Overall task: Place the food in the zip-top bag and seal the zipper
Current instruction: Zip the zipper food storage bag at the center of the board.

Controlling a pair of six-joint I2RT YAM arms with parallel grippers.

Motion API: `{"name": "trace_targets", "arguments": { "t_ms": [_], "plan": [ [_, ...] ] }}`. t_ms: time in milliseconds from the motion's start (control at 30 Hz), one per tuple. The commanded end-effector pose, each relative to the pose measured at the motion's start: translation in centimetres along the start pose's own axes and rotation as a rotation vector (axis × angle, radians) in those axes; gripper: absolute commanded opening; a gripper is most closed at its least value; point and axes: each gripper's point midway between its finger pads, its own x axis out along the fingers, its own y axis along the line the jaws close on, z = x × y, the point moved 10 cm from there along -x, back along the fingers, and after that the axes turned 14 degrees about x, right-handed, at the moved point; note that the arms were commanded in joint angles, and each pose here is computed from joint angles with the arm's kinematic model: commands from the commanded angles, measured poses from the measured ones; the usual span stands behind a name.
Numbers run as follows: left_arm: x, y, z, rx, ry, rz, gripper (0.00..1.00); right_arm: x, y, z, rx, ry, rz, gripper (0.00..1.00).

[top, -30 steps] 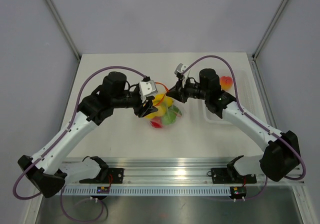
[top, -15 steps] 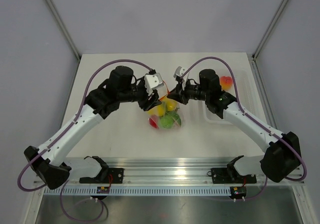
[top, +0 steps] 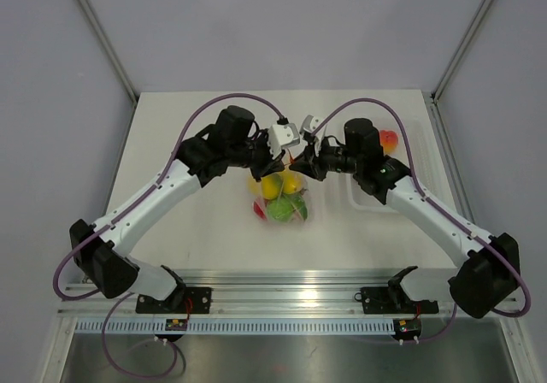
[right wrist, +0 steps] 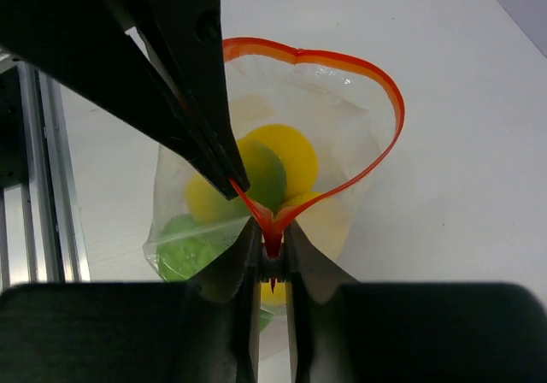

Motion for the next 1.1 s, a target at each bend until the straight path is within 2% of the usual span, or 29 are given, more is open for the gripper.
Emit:
{"name": "trace_targets", "arguments": {
  "t_ms": [0, 100, 200, 300, 400, 567, 767, 933, 1067],
  "plan": [
    [-0.5, 0.5, 2.0, 0.009, -0.066, -0.001, 0.0, -2.5, 1.5, 3.8, -0.064, -0.138, -0.019, 0.2],
    [-0.9, 0.3, 2.3, -0.004, -0.109, 0.023, 0.0, -4.1, 2.3, 3.9, -0.06, -0.211, -0.073, 0.37],
    [-1.7, -0.3, 2.4, -0.002, -0.189, 0.063, 0.0, -5.7, 2.7, 3.5, -0.023, -0.301, -0.176, 0.41],
    [-2.4, -1.0, 2.3, -0.003, -0.244, 0.087, 0.0, -6.5, 3.3, 2.2, 0.033, -0.346, -0.192, 0.44],
    [-2.8, -1.3, 2.3, -0.011, -0.267, 0.093, 0.0, -6.0, 3.7, 0.9, 0.104, -0.376, -0.142, 0.44],
    [-2.7, -1.2, 2.4, -0.029, -0.26, 0.079, 0.0, -4.2, 3.6, -0.9, 0.185, -0.294, -0.042, 0.45],
    [-2.8, -1.3, 2.5, -0.036, -0.269, 0.074, 0.0, -3.9, 3.5, -1.3, 0.183, -0.315, -0.039, 0.44],
    [-2.9, -1.4, 2.7, -0.038, -0.278, 0.071, 0.0, -3.1, 3.6, -1.0, 0.194, -0.298, 0.014, 0.37],
    [-2.9, -1.4, 2.6, -0.041, -0.274, 0.07, 0.0, -2.6, 4.0, -0.5, 0.199, -0.298, 0.051, 0.37]
  ]
}}
